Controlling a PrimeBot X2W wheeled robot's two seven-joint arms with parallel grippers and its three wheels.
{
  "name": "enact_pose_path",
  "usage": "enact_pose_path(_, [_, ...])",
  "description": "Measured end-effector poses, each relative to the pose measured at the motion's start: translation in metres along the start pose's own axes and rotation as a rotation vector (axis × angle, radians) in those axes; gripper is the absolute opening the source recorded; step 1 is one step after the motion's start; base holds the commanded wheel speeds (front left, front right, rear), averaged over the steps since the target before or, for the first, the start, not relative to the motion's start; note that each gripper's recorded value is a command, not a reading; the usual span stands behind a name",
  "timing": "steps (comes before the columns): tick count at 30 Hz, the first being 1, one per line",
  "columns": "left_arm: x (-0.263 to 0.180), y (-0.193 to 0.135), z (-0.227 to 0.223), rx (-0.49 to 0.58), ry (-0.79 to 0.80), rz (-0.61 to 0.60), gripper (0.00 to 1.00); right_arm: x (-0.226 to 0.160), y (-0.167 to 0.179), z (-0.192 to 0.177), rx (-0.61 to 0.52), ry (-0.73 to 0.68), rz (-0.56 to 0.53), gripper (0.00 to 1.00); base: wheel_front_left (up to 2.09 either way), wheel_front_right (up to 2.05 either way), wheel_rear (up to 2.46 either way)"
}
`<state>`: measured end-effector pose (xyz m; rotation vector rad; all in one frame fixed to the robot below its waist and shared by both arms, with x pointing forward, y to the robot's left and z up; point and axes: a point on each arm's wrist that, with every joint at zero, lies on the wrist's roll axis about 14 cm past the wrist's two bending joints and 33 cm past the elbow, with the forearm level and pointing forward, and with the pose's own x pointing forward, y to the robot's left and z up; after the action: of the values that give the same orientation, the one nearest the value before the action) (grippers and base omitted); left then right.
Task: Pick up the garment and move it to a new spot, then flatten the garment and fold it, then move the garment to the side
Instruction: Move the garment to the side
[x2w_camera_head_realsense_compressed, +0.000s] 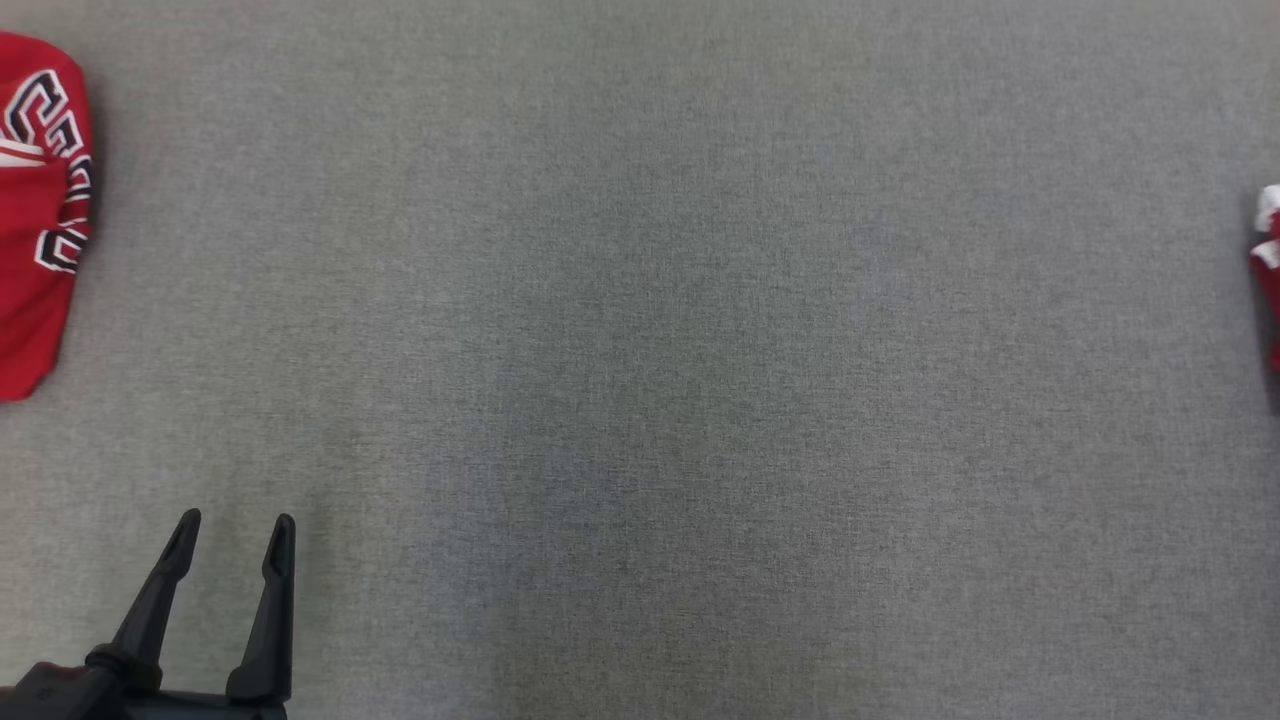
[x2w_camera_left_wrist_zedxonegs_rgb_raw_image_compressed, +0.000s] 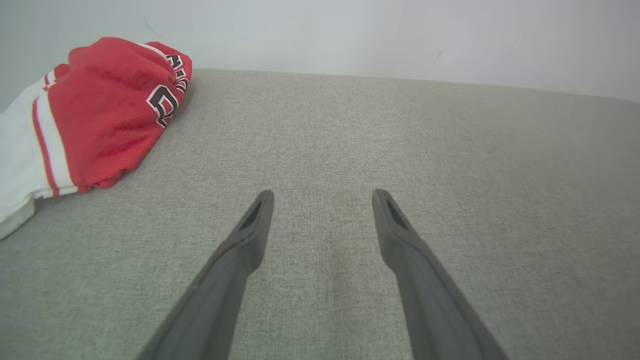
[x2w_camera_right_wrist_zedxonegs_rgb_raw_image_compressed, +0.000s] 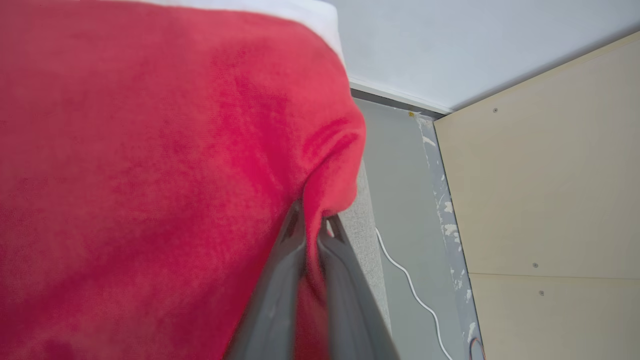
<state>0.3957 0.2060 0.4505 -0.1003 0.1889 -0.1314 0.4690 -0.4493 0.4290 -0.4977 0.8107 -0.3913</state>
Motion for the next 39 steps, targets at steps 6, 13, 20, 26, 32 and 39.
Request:
enact_pose_path(6, [0.005,-0.005,-0.008,-0.007,0.023,-0.012,1.00,0.003,-0.018,-0.010,0.010,0.005,-0.039,0.01,0.00,0.00,0.00])
enact_pose_path(13, [0.003,-0.013,-0.008,-0.016,0.021,-0.037,1.00,-0.006,-0.012,0.009,0.006,-0.121,-0.018,1.00,0.00,0.00,0.00])
enact_pose_path(20, [-0.009,-0.014,0.005,-0.034,-0.035,-0.030,1.00,-0.033,0.018,0.044,0.036,-0.333,0.067,1.00,0.00,0.00,0.00])
enact_pose_path(26, [-0.033,-0.016,0.008,-0.041,-0.056,-0.008,1.00,-0.077,0.068,0.046,0.136,-0.482,0.220,1.00,0.00,0.00,0.00])
enact_pose_path(32, [-0.068,-0.020,0.023,-0.054,-0.130,0.025,1.00,-0.161,0.103,0.039,0.348,-0.663,0.371,1.00,0.00,0.00,0.00])
enact_pose_path(39, [-0.091,-0.012,0.044,-0.033,-0.226,0.070,1.00,-0.225,0.127,0.026,0.510,-0.724,0.459,1.00,0.00,0.00,0.00])
